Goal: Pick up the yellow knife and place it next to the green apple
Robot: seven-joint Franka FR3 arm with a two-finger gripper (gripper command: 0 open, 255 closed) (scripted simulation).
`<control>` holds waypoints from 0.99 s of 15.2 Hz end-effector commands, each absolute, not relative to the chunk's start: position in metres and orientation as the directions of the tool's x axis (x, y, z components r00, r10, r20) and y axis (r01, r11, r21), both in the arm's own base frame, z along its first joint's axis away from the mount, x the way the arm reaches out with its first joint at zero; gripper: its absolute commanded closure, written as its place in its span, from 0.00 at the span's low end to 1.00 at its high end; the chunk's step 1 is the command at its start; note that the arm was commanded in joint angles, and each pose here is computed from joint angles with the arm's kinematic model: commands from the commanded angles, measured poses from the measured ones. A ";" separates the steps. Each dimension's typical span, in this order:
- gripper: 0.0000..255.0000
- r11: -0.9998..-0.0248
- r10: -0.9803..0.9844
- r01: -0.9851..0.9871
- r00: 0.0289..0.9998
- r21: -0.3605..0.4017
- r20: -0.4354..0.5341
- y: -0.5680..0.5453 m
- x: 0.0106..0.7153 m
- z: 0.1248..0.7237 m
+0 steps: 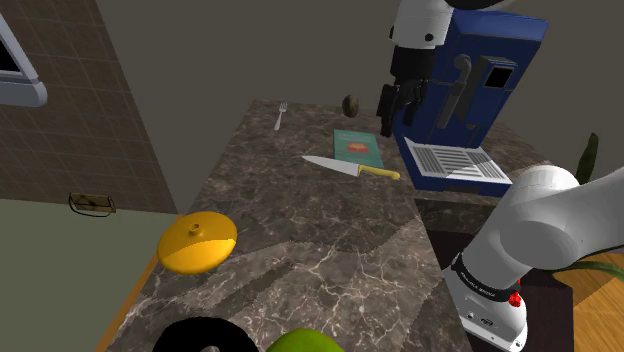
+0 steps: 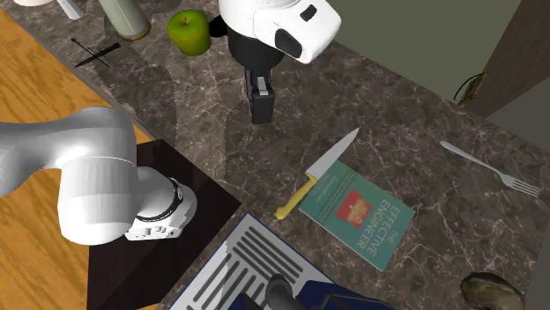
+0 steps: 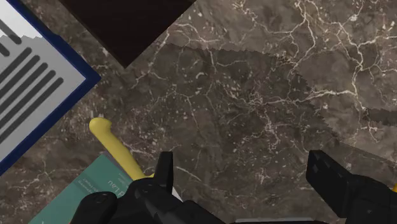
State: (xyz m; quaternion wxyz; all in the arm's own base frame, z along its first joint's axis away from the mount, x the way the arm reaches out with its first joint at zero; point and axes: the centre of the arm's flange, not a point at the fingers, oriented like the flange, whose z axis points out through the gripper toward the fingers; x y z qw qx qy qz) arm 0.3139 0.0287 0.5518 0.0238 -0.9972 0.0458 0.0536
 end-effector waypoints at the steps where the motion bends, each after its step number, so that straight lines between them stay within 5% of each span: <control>1: 0.00 -0.995 -0.089 -0.094 0.990 -0.043 -0.109 0.029 0.314 0.552; 15: 0.00 -0.962 0.271 0.271 0.962 -0.020 -0.007 -0.010 0.425 0.426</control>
